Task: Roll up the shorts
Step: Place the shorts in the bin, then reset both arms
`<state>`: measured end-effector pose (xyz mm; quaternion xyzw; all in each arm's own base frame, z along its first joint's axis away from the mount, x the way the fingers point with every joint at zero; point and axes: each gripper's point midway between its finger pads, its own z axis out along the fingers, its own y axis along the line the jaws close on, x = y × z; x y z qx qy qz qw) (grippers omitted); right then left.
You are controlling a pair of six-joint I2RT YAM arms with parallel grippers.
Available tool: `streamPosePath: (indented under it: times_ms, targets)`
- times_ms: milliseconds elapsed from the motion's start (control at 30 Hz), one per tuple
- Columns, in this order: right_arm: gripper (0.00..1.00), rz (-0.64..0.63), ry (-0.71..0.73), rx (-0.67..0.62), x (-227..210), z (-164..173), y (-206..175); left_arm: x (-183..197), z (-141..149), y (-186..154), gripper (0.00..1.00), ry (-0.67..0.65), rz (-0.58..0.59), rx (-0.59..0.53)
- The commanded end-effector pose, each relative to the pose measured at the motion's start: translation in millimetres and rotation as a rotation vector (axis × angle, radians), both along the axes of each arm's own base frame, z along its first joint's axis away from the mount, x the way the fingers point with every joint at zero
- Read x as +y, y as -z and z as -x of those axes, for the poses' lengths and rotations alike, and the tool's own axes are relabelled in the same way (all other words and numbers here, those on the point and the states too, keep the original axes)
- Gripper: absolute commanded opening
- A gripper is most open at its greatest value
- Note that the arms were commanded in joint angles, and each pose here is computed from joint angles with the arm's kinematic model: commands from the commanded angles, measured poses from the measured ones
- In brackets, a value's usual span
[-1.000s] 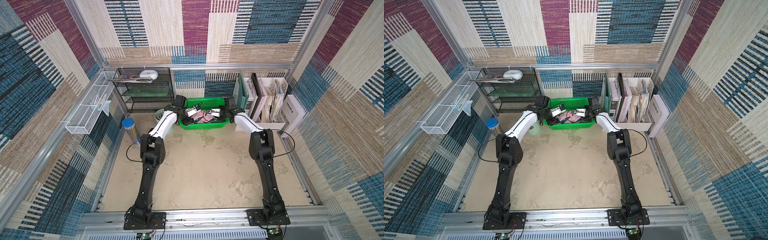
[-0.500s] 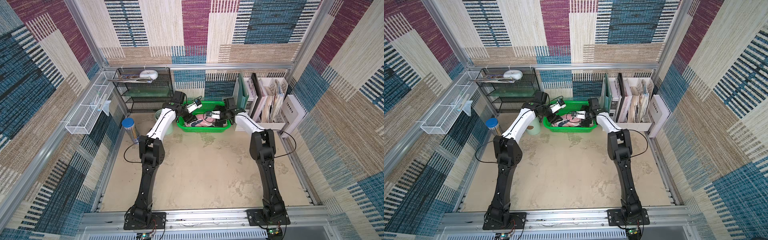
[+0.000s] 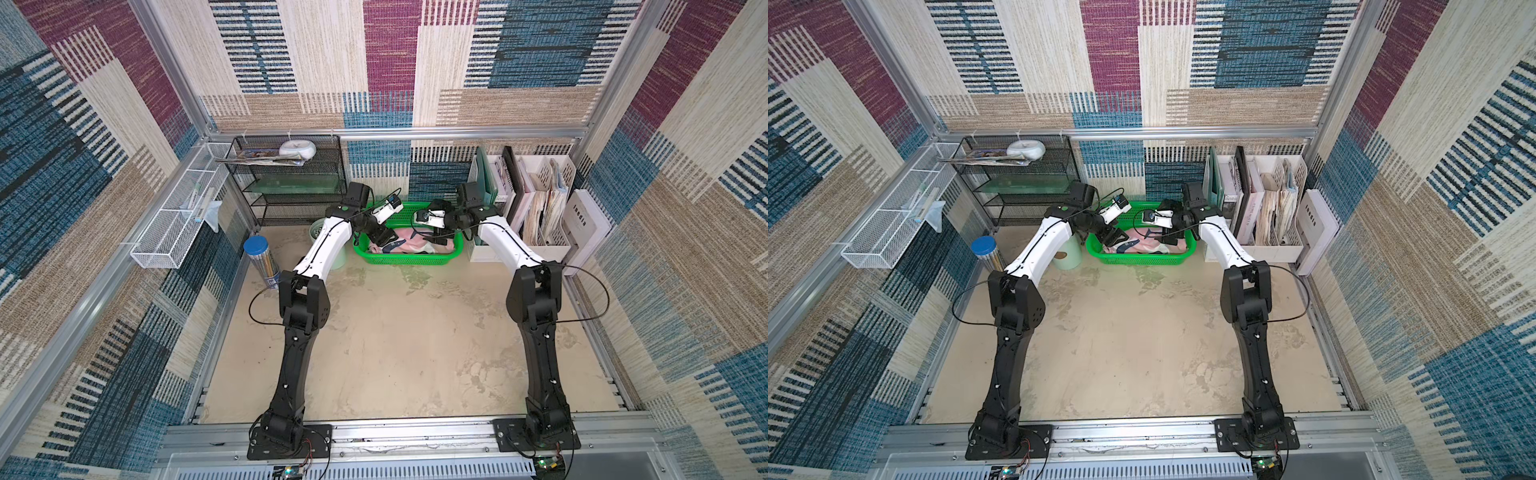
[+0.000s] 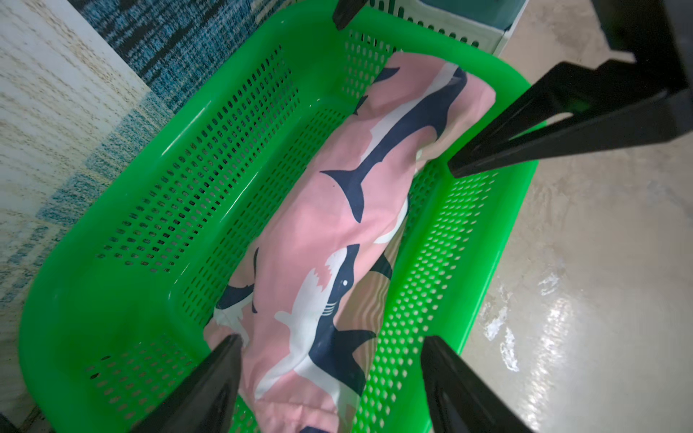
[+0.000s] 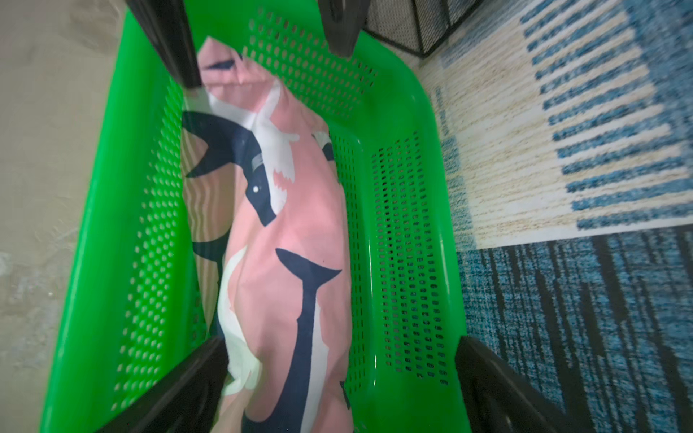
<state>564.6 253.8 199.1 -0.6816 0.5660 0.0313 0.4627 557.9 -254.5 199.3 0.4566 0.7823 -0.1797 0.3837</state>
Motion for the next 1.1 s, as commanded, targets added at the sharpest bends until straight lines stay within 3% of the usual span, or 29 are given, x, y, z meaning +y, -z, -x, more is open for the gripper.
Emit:
streamPosePath:
  times_ms: [0, 133, 267, 400, 567, 767, 867, 1067]
  targets:
    - [1.00, -0.145, 0.010, 0.022, 10.1, 14.1, -48.7, -6.9, 6.1, -51.5, 0.86, -0.031, 0.121, -0.041]
    - [1.00, -0.296, 0.130, 0.009, 3.1, 20.5, -107.8, 4.0, 18.0, -91.3, 0.87, -0.135, 0.120, -0.169]
    - [1.00, -0.399, 0.234, 0.067, -9.2, 43.0, -138.6, 36.9, 39.1, -118.8, 0.87, -0.322, 0.105, -0.242]
    - [1.00, -0.485, 0.393, 0.157, -29.1, 62.6, -140.5, 84.0, 65.3, -107.6, 0.86, -0.555, 0.111, -0.285]
    - [1.00, -0.495, 0.633, 0.151, -77.4, 79.7, -98.3, 139.8, 116.1, -48.8, 0.88, -0.762, 0.071, -0.276]
    - [1.00, -0.703, 0.877, 0.171, -151.3, 104.5, -56.2, 218.5, 164.0, 17.7, 0.88, -1.058, -0.021, -0.345]
    - [1.00, -0.727, 1.046, 0.165, -187.7, 112.4, -18.2, 259.3, 179.4, 43.4, 0.88, -1.228, -0.041, -0.338]
    - [1.00, -0.771, 1.217, 0.076, -234.1, 148.4, 44.9, 295.6, 187.4, 86.9, 0.86, -1.335, -0.067, -0.316]
